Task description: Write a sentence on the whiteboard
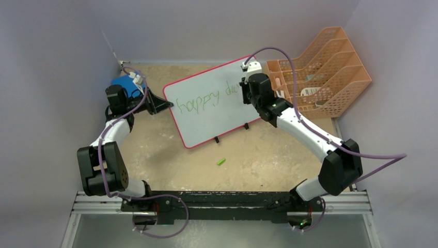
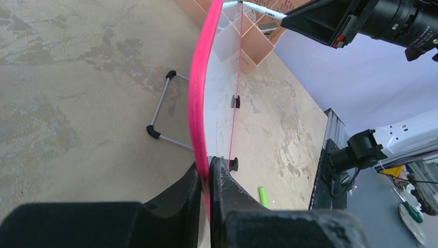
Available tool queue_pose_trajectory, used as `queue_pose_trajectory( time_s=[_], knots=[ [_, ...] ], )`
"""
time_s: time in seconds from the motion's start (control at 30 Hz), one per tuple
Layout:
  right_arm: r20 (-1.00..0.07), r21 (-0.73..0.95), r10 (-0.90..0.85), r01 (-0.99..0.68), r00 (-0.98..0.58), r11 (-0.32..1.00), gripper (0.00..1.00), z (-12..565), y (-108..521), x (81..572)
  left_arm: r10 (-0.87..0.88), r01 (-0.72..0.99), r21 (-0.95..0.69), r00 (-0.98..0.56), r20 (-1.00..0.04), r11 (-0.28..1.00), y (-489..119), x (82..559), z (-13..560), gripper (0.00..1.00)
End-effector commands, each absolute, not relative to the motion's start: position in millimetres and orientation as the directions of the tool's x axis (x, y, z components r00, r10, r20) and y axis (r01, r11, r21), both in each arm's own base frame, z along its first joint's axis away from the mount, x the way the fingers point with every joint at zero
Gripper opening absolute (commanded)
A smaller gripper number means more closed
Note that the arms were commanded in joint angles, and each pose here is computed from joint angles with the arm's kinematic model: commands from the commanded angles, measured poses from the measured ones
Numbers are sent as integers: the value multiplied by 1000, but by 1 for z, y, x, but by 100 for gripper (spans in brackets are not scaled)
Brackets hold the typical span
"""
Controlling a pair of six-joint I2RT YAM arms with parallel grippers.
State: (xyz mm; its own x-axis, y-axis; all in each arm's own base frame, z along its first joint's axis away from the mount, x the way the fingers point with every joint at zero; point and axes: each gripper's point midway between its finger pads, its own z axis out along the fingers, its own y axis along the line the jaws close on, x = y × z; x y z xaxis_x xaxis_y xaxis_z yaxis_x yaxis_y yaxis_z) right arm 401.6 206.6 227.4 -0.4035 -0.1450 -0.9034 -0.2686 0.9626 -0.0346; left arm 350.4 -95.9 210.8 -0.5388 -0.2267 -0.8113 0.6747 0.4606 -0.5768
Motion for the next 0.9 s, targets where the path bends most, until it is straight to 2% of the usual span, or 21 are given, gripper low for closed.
queue_pose_trajectory(
  time_s=[0.0,0.87],
  knots=[
    [-909,-21,-137,-287,-394,958,0,236,211,402,-190,731,-487,-456,-870,478,-97,355,226,0],
    [-873,-11,-150,-290,-464,957,0,211,200,378,-192,729,-489,-457,-869,479,-97,355,226,0]
  ],
)
